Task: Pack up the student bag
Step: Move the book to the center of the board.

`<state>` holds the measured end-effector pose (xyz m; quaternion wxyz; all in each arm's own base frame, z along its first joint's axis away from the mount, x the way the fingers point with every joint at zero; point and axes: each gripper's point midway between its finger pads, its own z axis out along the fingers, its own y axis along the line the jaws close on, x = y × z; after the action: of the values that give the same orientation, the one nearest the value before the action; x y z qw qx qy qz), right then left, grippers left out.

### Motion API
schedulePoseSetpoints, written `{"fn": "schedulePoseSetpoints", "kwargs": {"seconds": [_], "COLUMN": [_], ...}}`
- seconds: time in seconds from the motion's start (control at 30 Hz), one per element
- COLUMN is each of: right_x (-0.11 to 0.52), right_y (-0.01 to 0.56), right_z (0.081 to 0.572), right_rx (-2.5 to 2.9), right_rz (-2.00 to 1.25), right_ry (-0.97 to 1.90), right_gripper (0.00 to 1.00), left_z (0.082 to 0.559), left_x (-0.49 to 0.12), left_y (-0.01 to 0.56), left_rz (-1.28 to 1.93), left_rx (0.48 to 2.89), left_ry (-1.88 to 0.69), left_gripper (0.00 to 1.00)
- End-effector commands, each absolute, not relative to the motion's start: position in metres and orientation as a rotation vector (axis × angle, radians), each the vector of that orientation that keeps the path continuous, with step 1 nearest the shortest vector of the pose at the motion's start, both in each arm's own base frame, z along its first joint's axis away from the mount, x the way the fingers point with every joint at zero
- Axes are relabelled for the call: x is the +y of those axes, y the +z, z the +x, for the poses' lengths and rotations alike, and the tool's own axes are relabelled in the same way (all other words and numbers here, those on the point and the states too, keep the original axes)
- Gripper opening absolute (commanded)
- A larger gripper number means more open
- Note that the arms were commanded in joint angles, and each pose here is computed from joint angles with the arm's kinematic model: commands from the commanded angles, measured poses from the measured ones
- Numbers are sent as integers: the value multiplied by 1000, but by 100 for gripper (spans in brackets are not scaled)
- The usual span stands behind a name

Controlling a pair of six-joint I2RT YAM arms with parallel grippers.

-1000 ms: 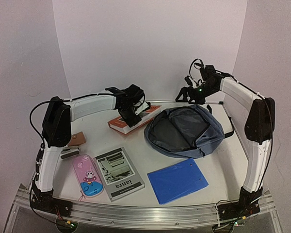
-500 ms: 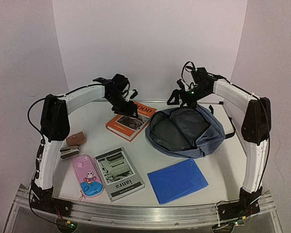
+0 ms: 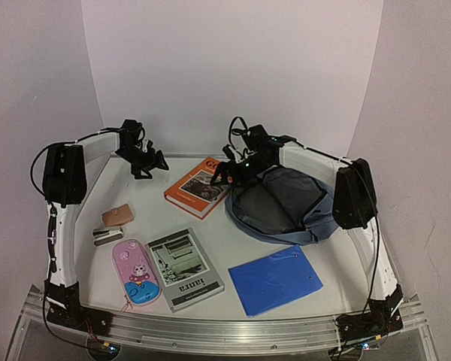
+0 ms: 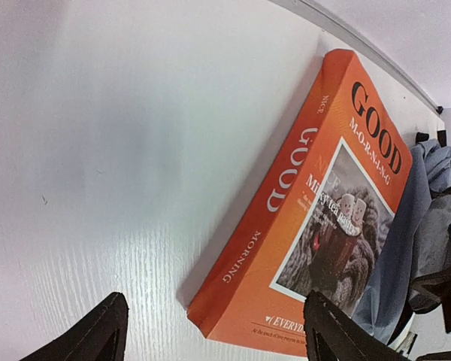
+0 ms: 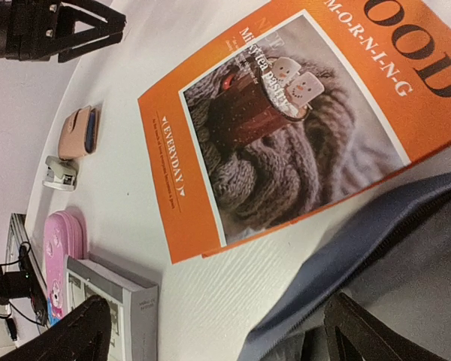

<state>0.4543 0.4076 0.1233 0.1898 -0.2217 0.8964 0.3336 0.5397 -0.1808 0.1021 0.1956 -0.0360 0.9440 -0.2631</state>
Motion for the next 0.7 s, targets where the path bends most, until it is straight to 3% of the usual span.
{"fn": "schedulePoseSetpoints", "kwargs": {"seconds": [0.0,0.43,0.67], "right_x": [417,420,409], "right_y": [123,59,24], "right_z": [482,500,488], "right_rx": [2465,2528,2615], "right_rz": [-543,-443,-432], "right_ry": [933,827,778], "right_gripper": [98,79,74], "left_z": [557,539,499], "left_x": [-198,-222,-267], "left_y": [120,83,79], "left_rz": [-53,10,180], "left_rx": [2543,2603,2660], "left_ry": [-914,-1094,-1226], "left_gripper": [81,77,75]}}
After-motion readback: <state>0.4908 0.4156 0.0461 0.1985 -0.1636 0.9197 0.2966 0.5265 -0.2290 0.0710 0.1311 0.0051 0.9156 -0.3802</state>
